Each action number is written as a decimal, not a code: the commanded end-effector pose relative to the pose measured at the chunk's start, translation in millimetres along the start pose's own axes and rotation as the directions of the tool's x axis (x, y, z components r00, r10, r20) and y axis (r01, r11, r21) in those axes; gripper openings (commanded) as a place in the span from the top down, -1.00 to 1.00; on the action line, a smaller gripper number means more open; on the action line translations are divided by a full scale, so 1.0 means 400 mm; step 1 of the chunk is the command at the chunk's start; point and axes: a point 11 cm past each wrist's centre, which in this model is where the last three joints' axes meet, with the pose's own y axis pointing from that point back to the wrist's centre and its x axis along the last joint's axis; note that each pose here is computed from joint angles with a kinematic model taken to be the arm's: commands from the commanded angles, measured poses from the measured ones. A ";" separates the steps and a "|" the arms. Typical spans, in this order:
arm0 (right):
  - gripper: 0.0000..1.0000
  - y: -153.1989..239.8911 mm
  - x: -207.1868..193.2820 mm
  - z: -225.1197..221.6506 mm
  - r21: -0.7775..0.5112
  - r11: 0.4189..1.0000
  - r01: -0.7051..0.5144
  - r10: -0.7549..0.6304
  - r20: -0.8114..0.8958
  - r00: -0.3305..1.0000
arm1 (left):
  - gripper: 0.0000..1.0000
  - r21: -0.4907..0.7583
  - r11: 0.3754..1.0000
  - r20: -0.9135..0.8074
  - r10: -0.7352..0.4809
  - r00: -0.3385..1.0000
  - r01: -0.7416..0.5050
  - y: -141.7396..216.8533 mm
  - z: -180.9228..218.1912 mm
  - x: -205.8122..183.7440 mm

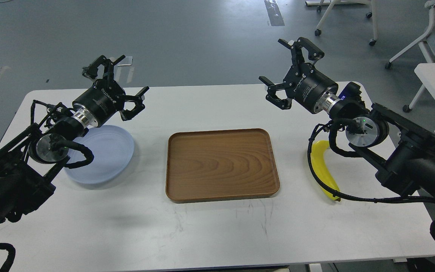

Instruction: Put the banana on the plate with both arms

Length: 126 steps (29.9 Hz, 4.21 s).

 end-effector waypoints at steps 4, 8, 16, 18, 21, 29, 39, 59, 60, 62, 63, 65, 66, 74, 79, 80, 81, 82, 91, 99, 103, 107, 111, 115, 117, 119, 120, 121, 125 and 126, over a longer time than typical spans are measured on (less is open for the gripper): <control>-1.00 -0.001 -0.002 -0.012 0.002 1.000 0.006 -0.006 -0.012 1.000 | -0.96 0.012 1.000 0.022 0.002 1.000 -0.002 0.006 0.000 0.004; -1.00 -0.001 -0.001 -0.013 0.002 1.000 0.004 -0.004 -0.014 1.000 | -0.96 0.004 1.000 0.028 0.010 1.000 -0.010 0.007 0.011 0.007; -1.00 -0.005 -0.006 -0.006 -0.005 1.000 0.008 -0.008 -0.015 1.000 | -0.96 0.034 0.999 0.032 0.001 0.999 -0.002 0.007 0.006 0.001; -1.00 -0.005 -0.004 -0.004 -0.007 1.000 0.006 -0.006 -0.014 1.000 | -0.96 0.039 0.999 0.031 0.001 1.000 -0.002 0.008 0.003 0.000; -1.00 -0.008 -0.007 -0.006 -0.006 1.000 0.008 -0.009 -0.017 1.000 | -0.96 0.047 0.999 0.033 -0.011 0.999 0.009 0.006 0.004 -0.007; -1.00 -0.015 -0.011 -0.019 -0.003 1.000 0.013 -0.013 -0.029 0.999 | -0.96 0.049 0.999 0.051 -0.021 0.998 0.018 0.014 0.026 -0.013; -1.00 -0.014 -0.011 -0.004 -0.019 1.000 0.014 -0.014 -0.035 0.999 | -0.96 0.058 0.998 0.050 -0.025 0.998 0.022 0.016 0.020 -0.016; -1.00 -0.019 -0.018 0.007 -0.027 0.999 0.021 -0.021 -0.031 0.999 | -0.96 0.064 0.998 0.046 -0.023 0.999 0.020 0.019 0.014 -0.014; -1.00 -0.019 -0.018 0.007 -0.027 0.999 0.021 -0.021 -0.031 0.999 | -0.96 0.063 0.998 0.046 -0.023 0.999 0.020 0.019 0.014 -0.014; -1.00 -0.021 -0.022 0.007 -0.025 0.999 0.024 -0.025 -0.030 0.999 | -0.96 0.063 0.998 0.048 -0.023 0.999 0.020 0.019 0.014 -0.014; -1.00 -0.022 -0.023 0.010 -0.029 0.999 0.025 -0.026 -0.030 0.999 | -0.96 0.063 0.998 0.046 -0.023 0.999 0.020 0.019 0.014 -0.014; -1.00 -0.025 -0.027 0.014 -0.029 0.999 0.028 -0.029 -0.028 0.999 | -0.96 0.063 0.998 0.046 -0.022 0.999 0.019 0.020 0.013 -0.013; -1.00 -0.025 -0.028 0.012 -0.028 0.999 0.029 -0.030 -0.028 0.999 | -0.96 0.064 0.998 0.047 -0.022 0.999 0.019 0.020 0.013 -0.013; -1.00 -0.030 -0.031 0.015 -0.029 0.999 0.031 -0.032 -0.027 0.999 | -0.96 0.062 0.998 0.047 -0.021 0.999 0.018 0.021 0.015 -0.012; -1.00 -0.030 -0.031 0.016 -0.030 0.999 0.031 -0.032 -0.027 0.999 | -0.96 0.062 0.998 0.045 -0.022 0.999 0.019 0.020 0.014 -0.013; -1.00 -0.030 -0.031 0.016 -0.030 0.999 0.031 -0.032 -0.027 0.999 | -0.96 0.063 0.998 0.046 -0.022 0.999 0.019 0.020 0.013 -0.013; -1.00 -0.030 -0.031 0.016 -0.030 0.999 0.031 -0.032 -0.027 0.999 | -0.96 0.064 0.998 0.047 -0.022 0.999 0.019 0.020 0.013 -0.013; -1.00 -0.030 -0.031 0.016 -0.030 0.999 0.031 -0.032 -0.027 0.999 | -0.96 0.064 0.998 0.047 -0.022 0.999 0.019 0.020 0.013 -0.013; -1.00 -0.029 -0.030 0.019 -0.032 0.999 0.030 -0.031 -0.027 0.999 | -0.96 0.063 0.998 0.046 -0.022 0.999 0.019 0.020 0.013 -0.013; -1.00 -0.033 -0.037 0.023 -0.035 0.999 0.037 -0.038 -0.029 0.999 | -0.96 0.064 0.998 0.048 -0.021 0.999 0.018 0.021 0.014 -0.012; -1.00 -0.034 -0.039 0.024 -0.033 0.999 0.039 -0.040 -0.028 0.999 | -0.96 0.061 0.998 0.051 -0.020 0.998 0.017 0.023 0.019 -0.011; -1.00 -0.037 -0.044 0.028 -0.035 0.998 0.043 -0.044 -0.024 0.999 | -0.96 0.061 0.998 0.051 -0.020 0.998 0.017 0.023 0.019 -0.011; -1.00 -0.037 -0.044 0.028 -0.035 0.999 0.042 -0.043 -0.024 0.999 | -0.96 0.061 0.998 0.051 -0.020 0.998 0.017 0.023 0.019 -0.011; -1.00 -0.039 -0.046 0.027 -0.034 0.998 0.045 -0.046 -0.024 0.999 | -0.96 0.058 0.998 0.050 -0.018 0.999 0.015 0.023 0.020 -0.010; -1.00 -0.039 -0.046 0.027 -0.034 0.998 0.044 -0.045 -0.024 0.999 | -0.96 0.037 0.999 0.044 -0.017 0.999 0.016 0.022 0.027 -0.010; -1.00 -0.039 -0.046 0.027 -0.032 0.999 0.044 -0.045 -0.024 0.999 | -0.96 0.020 1.000 0.041 -0.012 0.999 0.011 0.020 0.042 -0.010; -1.00 -0.039 -0.046 0.027 -0.032 0.999 0.044 -0.045 -0.024 0.999 | -0.96 0.017 1.000 0.042 -0.005 0.999 0.005 0.019 0.044 -0.009; -1.00 -0.039 -0.046 0.027 -0.031 0.999 0.044 -0.045 -0.024 0.999 | -0.96 0.013 1.000 0.055 0.002 0.999 -0.003 0.025 0.056 -0.002; -1.00 -0.037 -0.043 0.024 -0.030 0.999 0.042 -0.043 -0.027 0.999 | -0.96 -0.001 1.000 0.142 0.027 0.989 -0.027 0.045 0.110 0.018; -1.00 -0.035 -0.041 0.021 -0.029 0.999 0.039 -0.040 -0.027 0.999 | -0.96 0.000 1.000 0.209 0.025 0.978 -0.025 0.044 0.130 0.016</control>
